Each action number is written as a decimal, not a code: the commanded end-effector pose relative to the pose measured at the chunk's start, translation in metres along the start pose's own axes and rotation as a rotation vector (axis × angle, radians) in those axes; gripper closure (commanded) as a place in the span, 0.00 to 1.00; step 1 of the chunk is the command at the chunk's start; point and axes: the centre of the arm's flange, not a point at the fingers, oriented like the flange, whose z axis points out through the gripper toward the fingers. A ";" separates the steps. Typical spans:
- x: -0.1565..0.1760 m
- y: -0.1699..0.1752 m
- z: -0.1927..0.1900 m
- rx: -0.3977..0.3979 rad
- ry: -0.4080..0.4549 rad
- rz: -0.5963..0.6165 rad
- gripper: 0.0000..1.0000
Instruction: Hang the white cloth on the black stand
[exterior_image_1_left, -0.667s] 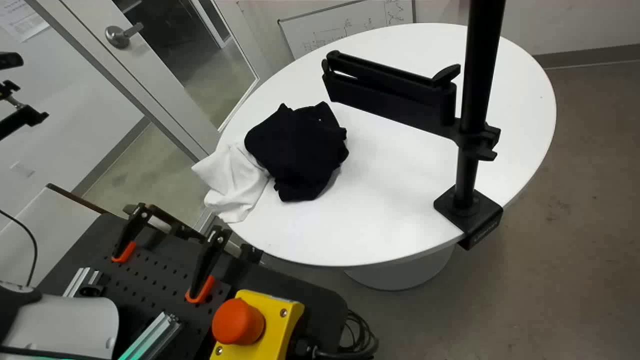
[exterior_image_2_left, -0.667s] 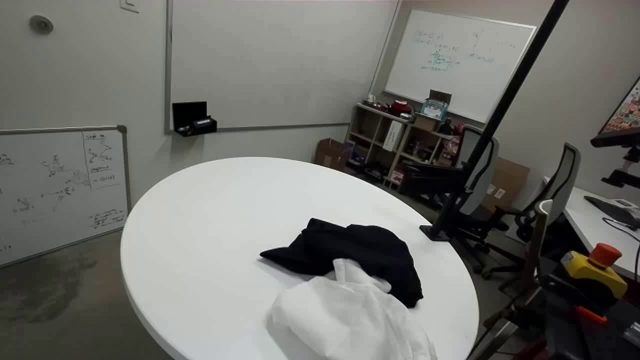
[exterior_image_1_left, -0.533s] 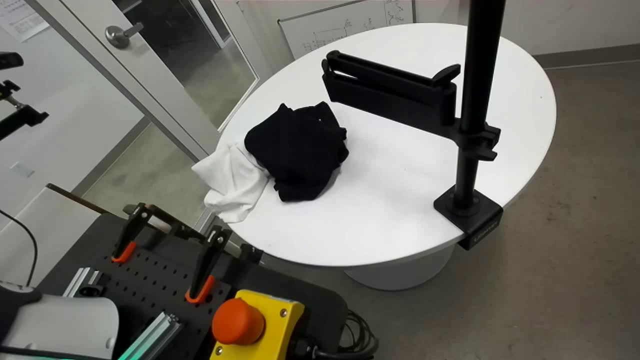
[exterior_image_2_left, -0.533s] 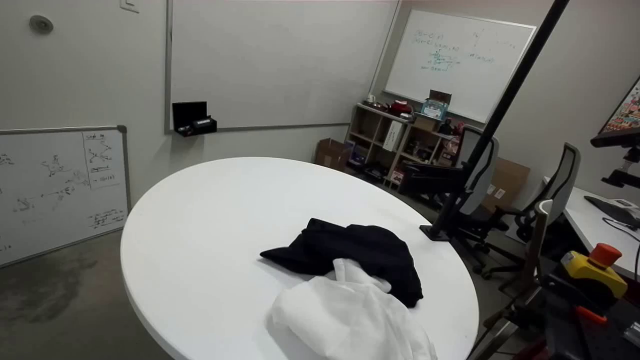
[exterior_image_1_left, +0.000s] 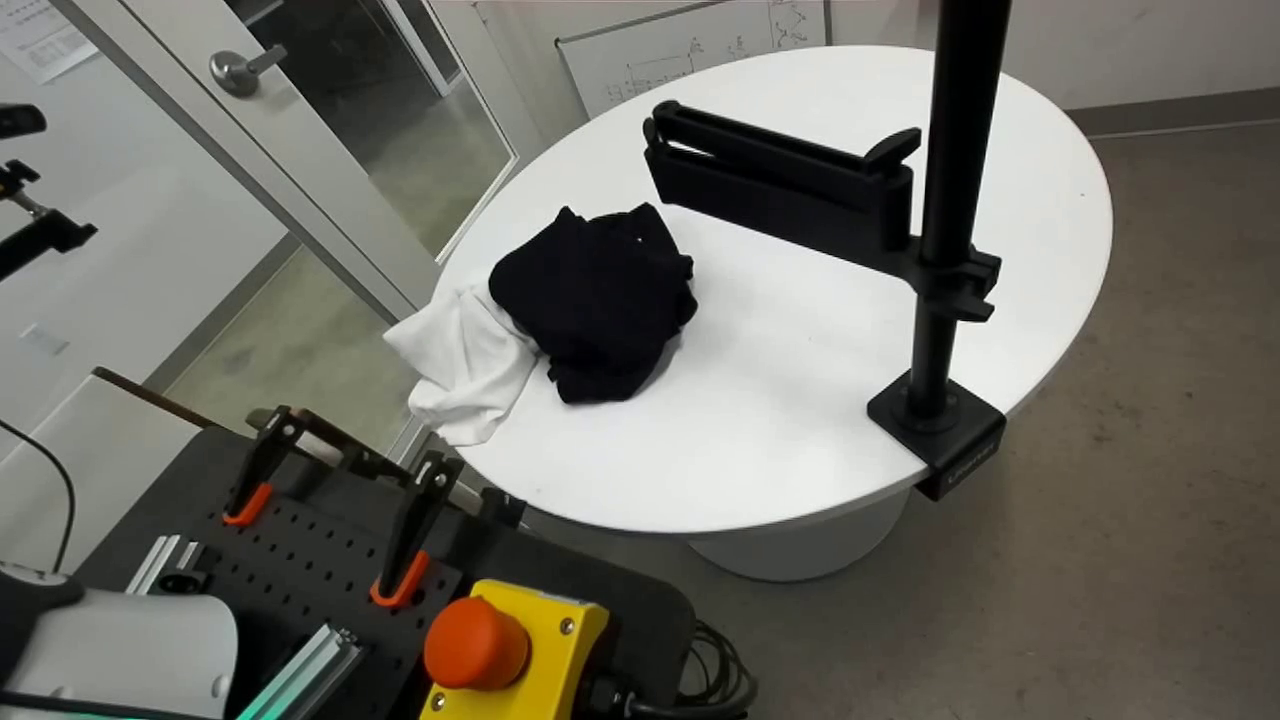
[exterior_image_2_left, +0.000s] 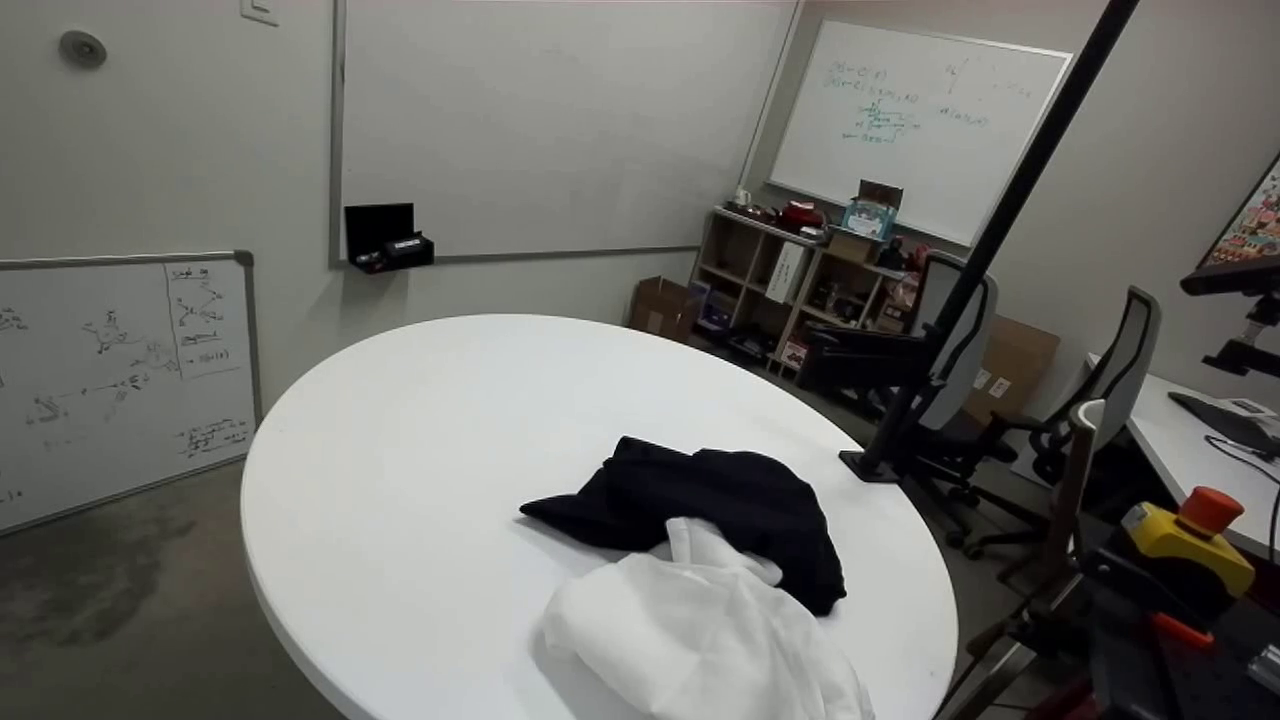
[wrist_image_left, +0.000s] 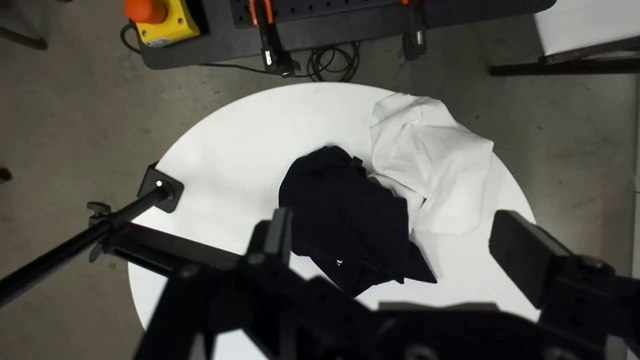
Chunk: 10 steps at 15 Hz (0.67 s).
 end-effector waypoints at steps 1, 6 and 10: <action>0.005 -0.049 0.038 -0.079 0.035 -0.110 0.00; 0.007 -0.113 0.096 -0.146 0.132 -0.140 0.00; 0.018 -0.146 0.141 -0.222 0.211 -0.164 0.00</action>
